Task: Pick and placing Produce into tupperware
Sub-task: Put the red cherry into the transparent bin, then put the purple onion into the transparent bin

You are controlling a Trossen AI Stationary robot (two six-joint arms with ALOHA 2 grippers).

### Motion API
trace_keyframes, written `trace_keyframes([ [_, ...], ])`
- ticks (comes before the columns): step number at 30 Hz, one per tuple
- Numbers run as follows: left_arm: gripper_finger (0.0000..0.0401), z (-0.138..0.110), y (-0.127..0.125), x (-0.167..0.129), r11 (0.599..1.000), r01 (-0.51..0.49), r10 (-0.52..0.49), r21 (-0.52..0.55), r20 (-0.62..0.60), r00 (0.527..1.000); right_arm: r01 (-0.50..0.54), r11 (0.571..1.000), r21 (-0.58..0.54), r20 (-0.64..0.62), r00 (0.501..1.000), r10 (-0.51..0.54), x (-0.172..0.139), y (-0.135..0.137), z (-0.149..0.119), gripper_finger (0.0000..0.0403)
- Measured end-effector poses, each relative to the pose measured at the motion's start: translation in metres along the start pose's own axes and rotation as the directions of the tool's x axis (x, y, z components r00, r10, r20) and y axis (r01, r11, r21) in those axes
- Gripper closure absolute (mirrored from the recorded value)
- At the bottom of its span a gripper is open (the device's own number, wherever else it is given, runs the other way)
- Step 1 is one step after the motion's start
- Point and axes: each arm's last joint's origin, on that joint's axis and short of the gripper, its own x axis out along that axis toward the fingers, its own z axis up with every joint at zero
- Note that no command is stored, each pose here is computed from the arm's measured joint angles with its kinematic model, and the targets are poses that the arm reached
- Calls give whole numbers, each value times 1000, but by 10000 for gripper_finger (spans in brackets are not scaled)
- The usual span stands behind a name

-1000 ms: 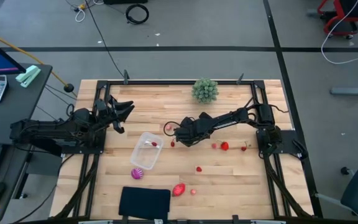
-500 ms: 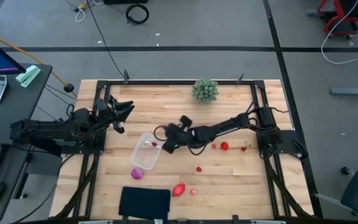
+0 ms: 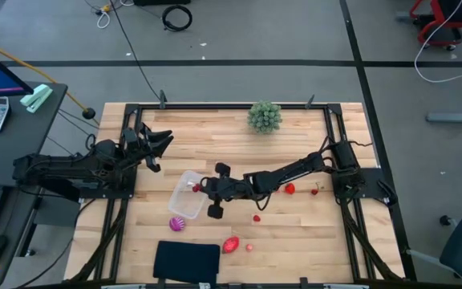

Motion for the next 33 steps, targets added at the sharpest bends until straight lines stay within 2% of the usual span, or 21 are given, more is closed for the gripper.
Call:
trace_keyframes([
  [5,291,0,0,0,1000,0,0,0,0,1000,10,999,-32,7,1000,-10,2,-7,2,371],
  [9,291,0,0,0,1000,0,0,-4,-2,1000,35,999,-6,11,999,-35,5,-19,4,334],
  [14,291,-1,0,0,998,7,-7,-68,-8,1000,55,998,12,14,998,-55,7,-30,5,287],
  [17,291,3,-6,0,984,111,-114,-136,-16,993,58,998,12,13,998,-58,8,-31,6,269],
  [20,290,18,-19,1,942,296,-298,-156,7,954,41,999,-20,-7,999,-41,5,-32,6,257],
  [22,289,25,-27,1,923,354,-360,-153,-13,933,4,999,-53,-58,998,-7,1,-31,5,250],
  [25,286,28,-39,2,902,393,-415,-179,-111,903,-52,996,-77,-161,986,39,-12,-30,4,244],
  [29,284,33,-55,5,869,398,-469,-295,-229,853,-63,993,-103,-263,964,34,-42,-29,14,239],
  [33,286,37,-74,12,841,393,-502,-372,-267,822,-64,994,-84,-311,950,35,-75,-28,27,238],
])
